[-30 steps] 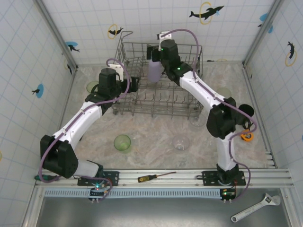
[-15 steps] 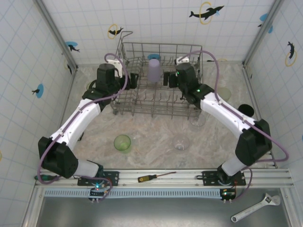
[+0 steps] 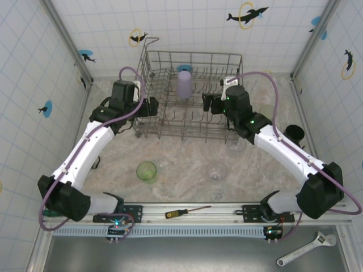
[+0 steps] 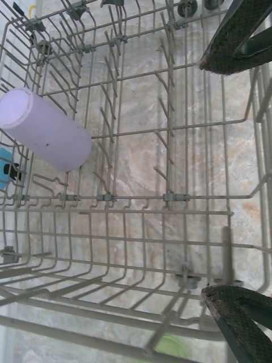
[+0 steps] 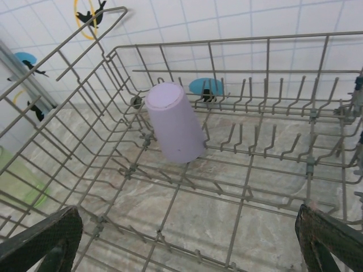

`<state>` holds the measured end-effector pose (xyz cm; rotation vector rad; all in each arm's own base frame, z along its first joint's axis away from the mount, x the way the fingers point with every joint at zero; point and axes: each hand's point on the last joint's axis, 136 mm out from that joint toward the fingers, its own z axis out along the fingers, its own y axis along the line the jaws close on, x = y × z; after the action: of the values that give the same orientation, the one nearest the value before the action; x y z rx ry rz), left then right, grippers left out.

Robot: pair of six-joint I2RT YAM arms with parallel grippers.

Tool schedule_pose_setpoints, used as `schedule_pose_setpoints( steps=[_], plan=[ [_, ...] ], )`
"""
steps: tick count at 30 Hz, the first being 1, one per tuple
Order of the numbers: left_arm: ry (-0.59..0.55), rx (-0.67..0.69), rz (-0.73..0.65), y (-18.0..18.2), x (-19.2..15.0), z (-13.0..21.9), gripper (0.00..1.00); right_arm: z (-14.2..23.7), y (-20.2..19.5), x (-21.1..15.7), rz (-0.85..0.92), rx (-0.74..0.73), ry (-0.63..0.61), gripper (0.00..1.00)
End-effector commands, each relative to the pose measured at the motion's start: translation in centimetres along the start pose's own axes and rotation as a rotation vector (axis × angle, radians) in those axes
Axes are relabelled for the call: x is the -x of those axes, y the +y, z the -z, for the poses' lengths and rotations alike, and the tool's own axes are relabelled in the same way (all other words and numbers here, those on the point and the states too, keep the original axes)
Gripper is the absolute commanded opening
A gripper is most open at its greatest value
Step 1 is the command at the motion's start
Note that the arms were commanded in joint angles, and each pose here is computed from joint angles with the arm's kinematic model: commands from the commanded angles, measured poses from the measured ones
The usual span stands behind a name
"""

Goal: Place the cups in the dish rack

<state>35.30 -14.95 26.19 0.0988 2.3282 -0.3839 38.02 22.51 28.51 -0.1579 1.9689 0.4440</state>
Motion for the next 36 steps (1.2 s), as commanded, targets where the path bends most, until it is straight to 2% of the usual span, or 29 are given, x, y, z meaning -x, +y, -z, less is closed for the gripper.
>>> schedule_pose_setpoints(
  steps=[1, 4, 10, 12, 18, 22, 26, 33, 34, 36],
  plan=[
    [0.231, 0.073, 0.058, 1.7, -6.7, 0.5, 0.98, 0.1, 0.6, -0.1, -0.013, 0.041, -0.005, 1.00],
    [0.261, 0.108, 0.077, 2.6, -8.4, 1.0, 0.98, -0.3, 0.6, -0.7, -0.006, 0.043, 0.017, 1.00],
    [0.177, 0.020, 0.106, 1.2, -7.1, 3.0, 0.98, -0.9, 0.7, -1.2, -0.018, 0.049, 0.040, 1.00],
    [0.218, 0.007, 0.110, 1.0, -7.9, 3.0, 0.98, -0.8, 0.8, -1.1, -0.027, 0.055, 0.040, 1.00],
    [0.388, 0.078, 0.087, 2.9, -13.3, 2.6, 0.98, -0.7, 0.7, -1.6, -0.037, 0.056, 0.041, 1.00],
    [0.459, 0.079, 0.086, 3.3, -15.9, 2.8, 0.97, -0.9, 0.7, -2.3, -0.032, 0.056, 0.069, 1.00],
    [0.504, 0.115, 0.092, 4.0, -17.5, 3.1, 0.91, -0.9, 0.3, -3.2, -0.041, 0.045, 0.088, 1.00],
    [0.594, 0.138, 0.084, 4.6, -19.9, 3.8, 0.70, -0.9, 0.3, -3.8, -0.061, 0.053, 0.091, 1.00],
    [0.630, 0.146, 0.082, 4.9, -21.0, 3.9, 0.67, -0.9, 0.3, -3.8, -0.060, 0.053, 0.091, 1.00],
    [0.660, 0.130, 0.049, 4.4, -22.4, 4.0, 0.66, -1.0, 0.3, -3.9, -0.059, 0.051, 0.096, 1.00]
  ],
)
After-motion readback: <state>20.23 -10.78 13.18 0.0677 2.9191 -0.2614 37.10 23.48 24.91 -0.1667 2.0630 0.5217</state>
